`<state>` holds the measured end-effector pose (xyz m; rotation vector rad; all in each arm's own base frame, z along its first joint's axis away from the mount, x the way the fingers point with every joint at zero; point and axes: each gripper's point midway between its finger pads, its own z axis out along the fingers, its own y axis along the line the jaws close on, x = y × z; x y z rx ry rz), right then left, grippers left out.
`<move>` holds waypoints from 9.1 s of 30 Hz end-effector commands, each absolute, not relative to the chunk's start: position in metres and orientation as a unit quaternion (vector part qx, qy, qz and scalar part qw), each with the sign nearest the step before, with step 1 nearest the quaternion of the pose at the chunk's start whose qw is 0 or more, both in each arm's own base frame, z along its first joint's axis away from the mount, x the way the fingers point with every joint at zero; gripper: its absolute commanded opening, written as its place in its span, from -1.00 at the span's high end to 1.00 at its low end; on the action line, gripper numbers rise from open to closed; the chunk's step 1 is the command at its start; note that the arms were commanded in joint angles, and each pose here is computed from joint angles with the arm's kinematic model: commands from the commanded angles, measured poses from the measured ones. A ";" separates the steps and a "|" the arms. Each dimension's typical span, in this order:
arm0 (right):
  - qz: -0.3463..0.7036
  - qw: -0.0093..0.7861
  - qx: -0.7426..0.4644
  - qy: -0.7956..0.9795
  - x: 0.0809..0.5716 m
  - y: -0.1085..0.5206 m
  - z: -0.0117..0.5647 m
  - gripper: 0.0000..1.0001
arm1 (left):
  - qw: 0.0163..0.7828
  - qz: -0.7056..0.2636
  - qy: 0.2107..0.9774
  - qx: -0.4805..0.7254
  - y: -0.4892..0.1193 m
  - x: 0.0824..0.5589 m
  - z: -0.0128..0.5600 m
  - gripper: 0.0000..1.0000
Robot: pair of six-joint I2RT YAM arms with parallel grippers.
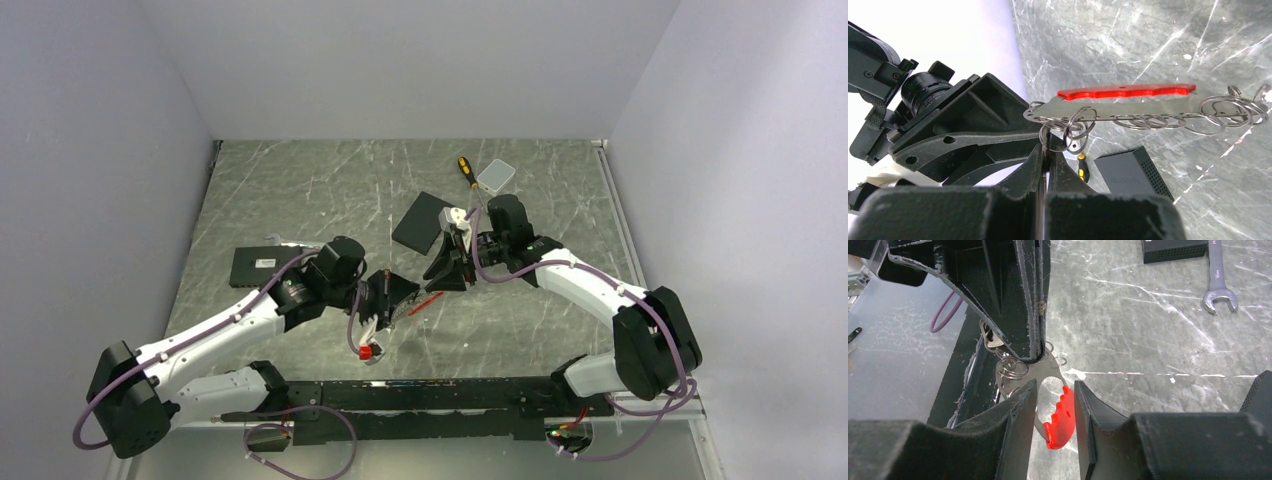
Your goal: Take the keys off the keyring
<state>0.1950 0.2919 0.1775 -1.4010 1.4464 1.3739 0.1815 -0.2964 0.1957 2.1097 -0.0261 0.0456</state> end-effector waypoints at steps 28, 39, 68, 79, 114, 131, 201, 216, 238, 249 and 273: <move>0.590 0.333 -0.522 0.518 0.201 0.339 0.201 0.29 | 0.527 0.013 -0.226 0.819 -0.297 0.119 0.210 1.00; 0.621 0.276 -0.532 0.504 0.172 0.349 0.184 0.27 | 0.543 0.015 -0.278 0.792 -0.299 0.105 0.220 1.00; 0.649 0.187 -0.571 0.467 0.100 0.316 0.199 0.11 | 0.537 0.044 -0.231 0.810 -0.290 0.117 0.222 1.00; 0.668 0.228 -0.522 0.479 0.113 0.332 0.216 0.04 | 0.537 0.057 -0.199 0.818 -0.294 0.133 0.223 1.00; 0.659 0.229 -0.512 0.501 0.110 0.329 0.191 -0.07 | 0.537 0.095 -0.071 0.835 -0.293 0.178 0.245 1.00; 0.667 0.259 -0.505 0.483 0.114 0.323 0.211 0.81 | 0.533 0.106 -0.028 0.839 -0.289 0.191 0.247 1.00; 0.364 0.437 -0.653 0.501 0.239 0.329 0.117 1.00 | 0.477 -0.039 0.301 0.825 -0.249 0.170 0.093 1.00; 0.307 0.332 -0.730 0.513 0.193 0.283 0.041 0.49 | 0.462 -0.111 0.262 0.840 -0.259 0.140 0.049 1.00; 0.406 0.318 -0.643 0.566 0.198 0.278 0.076 0.16 | 0.374 -0.139 0.312 0.862 -0.255 0.166 0.032 1.00; 0.449 0.305 -0.646 0.537 0.189 0.310 0.083 0.32 | 0.401 -0.112 0.204 0.886 -0.240 0.143 0.020 1.00; 0.440 0.263 -0.701 0.496 0.142 0.357 0.059 0.41 | 0.397 -0.098 0.146 0.901 -0.234 0.125 0.005 1.00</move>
